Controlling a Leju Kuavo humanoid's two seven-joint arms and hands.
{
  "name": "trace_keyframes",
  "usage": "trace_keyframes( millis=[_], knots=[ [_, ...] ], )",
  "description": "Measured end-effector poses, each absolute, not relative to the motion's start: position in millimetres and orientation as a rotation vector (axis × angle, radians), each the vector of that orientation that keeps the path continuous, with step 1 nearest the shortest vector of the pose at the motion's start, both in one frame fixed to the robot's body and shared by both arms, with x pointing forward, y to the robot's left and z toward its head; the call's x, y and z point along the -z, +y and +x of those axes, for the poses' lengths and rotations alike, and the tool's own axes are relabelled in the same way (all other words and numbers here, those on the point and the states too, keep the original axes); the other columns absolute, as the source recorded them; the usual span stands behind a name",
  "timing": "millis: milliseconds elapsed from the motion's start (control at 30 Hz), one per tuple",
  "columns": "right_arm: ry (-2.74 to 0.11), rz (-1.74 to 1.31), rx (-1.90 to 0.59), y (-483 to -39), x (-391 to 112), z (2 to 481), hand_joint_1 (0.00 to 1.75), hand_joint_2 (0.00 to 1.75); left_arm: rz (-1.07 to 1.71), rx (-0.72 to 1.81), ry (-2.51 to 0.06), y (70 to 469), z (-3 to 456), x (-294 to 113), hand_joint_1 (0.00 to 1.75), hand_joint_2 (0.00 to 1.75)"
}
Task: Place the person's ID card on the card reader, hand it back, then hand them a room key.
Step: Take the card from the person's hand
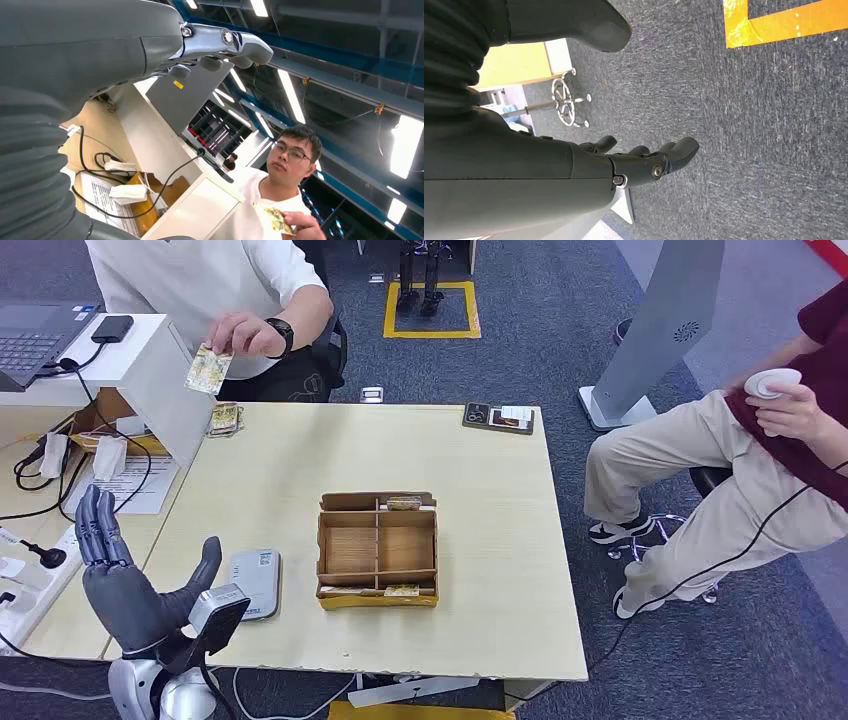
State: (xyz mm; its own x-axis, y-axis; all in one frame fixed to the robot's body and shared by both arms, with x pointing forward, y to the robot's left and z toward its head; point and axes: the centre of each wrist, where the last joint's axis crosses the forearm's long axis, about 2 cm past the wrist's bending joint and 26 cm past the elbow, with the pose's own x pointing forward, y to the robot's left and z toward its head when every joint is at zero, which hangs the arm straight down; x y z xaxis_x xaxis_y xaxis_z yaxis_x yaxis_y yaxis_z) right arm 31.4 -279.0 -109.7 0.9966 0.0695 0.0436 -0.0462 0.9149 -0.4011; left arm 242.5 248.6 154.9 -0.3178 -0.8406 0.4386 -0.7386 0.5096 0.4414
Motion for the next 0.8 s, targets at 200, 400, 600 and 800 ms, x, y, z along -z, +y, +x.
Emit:
trace_keyframes(
  millis=[200,400,600,800],
  knots=[
    [-0.061,-0.415,-0.074,-281,110,32,0.00,1.75,1.309,0.282,-2.108,246,248,-154,0.00,1.75],
    [-0.069,-0.421,-0.098,-285,110,35,0.00,1.75,1.378,0.382,-2.093,247,265,-159,0.00,1.75],
    [-0.073,-0.421,-0.114,-286,110,36,0.00,1.75,1.415,0.396,-2.078,250,278,-164,0.00,1.75],
    [-0.078,-0.422,-0.131,-288,110,38,0.00,1.75,1.483,0.445,-2.029,253,293,-170,0.45,1.75]
  ],
)
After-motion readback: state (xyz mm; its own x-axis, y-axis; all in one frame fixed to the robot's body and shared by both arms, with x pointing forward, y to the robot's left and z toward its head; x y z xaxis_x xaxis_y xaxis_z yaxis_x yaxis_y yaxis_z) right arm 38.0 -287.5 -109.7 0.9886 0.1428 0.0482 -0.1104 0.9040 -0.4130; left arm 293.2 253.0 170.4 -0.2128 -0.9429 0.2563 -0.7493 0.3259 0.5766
